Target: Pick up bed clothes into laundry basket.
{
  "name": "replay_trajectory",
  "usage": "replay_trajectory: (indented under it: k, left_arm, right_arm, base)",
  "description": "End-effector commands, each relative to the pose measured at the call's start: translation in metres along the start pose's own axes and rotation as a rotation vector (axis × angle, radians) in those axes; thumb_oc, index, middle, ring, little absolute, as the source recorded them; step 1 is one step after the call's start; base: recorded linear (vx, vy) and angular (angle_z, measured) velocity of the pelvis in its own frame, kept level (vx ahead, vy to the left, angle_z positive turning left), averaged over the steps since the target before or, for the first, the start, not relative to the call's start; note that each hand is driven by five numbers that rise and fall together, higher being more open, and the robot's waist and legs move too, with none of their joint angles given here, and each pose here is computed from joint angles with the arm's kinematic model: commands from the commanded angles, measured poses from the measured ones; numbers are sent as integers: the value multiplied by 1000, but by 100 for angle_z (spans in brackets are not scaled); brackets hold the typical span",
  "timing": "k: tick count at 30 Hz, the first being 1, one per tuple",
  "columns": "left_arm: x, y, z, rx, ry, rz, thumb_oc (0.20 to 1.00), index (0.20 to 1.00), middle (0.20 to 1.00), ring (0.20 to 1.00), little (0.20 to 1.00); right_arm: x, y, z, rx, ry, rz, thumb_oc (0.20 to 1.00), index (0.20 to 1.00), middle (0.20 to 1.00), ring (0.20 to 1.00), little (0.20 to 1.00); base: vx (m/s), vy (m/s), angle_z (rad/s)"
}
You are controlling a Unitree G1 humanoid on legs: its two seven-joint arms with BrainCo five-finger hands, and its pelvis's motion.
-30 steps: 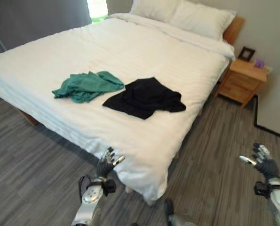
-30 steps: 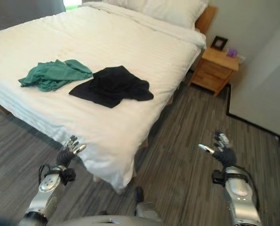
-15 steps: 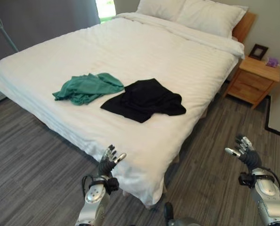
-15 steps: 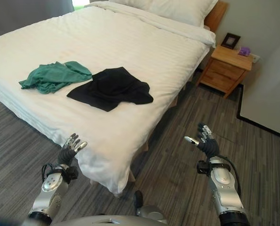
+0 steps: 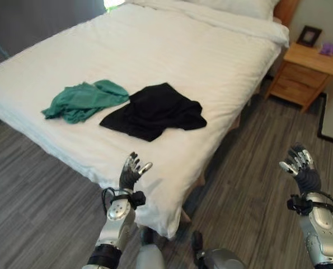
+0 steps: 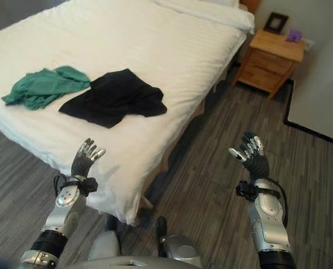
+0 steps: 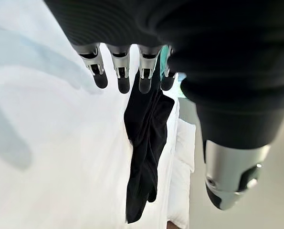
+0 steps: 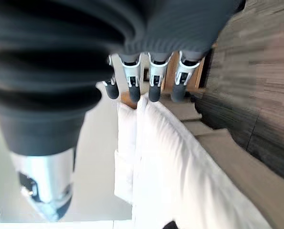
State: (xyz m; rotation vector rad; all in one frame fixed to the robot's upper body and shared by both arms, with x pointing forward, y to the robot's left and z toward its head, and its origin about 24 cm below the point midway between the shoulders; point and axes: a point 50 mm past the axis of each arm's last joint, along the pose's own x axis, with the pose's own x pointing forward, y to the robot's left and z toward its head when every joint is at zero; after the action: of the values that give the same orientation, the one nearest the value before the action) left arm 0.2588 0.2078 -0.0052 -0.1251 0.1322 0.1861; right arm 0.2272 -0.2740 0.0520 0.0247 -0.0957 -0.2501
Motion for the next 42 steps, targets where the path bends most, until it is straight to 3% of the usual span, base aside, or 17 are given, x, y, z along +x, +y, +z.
replay_trajectory:
  k: [1,6,10,16,20,28,35,42]
  left_arm:
    - [-1,18,25,-19,-136,46,1000,1000,1000,1000,1000]
    - [-5,24,24,-44,-137,58,1000,1000,1000,1000,1000]
    - [0,18,31,53,-145,-20,1000,1000,1000,1000,1000]
    - [-9,51,29,125,-111,55,1000,1000,1000,1000,1000]
    - [-14,49,21,91,-90,63,1000,1000,1000,1000,1000]
    - [-18,23,6,27,-43,-24,1000,1000,1000,1000,1000]
    - [-25,29,2,-11,-35,15,1000,1000,1000,1000,1000]
    - [-33,41,9,-44,-90,96,1000,1000,1000,1000,1000]
  right_arm:
    - [-4,-3,36,-42,-164,39,1000,1000,1000,1000,1000]
    - [-9,-13,33,27,-158,-42,1000,1000,1000,1000,1000]
    - [-16,-13,19,92,-116,-108,1000,1000,1000,1000,1000]
    - [-16,5,6,78,-42,27,1000,1000,1000,1000,1000]
    - [-12,6,4,51,-30,44,1000,1000,1000,1000,1000]
    - [-11,13,3,56,-27,74,1000,1000,1000,1000,1000]
    - [-13,13,-4,39,15,106,1000,1000,1000,1000,1000]
    - [13,34,12,79,-52,188,1000,1000,1000,1000,1000]
  base:
    - [280,358,-85]
    - [352,642,-71]
    - [159,503,-42]
    - [81,599,-85]
    - [31,297,-84]
    - [2,46,-31]
    - [-31,-115,-10]
    - [-131,-95,-5]
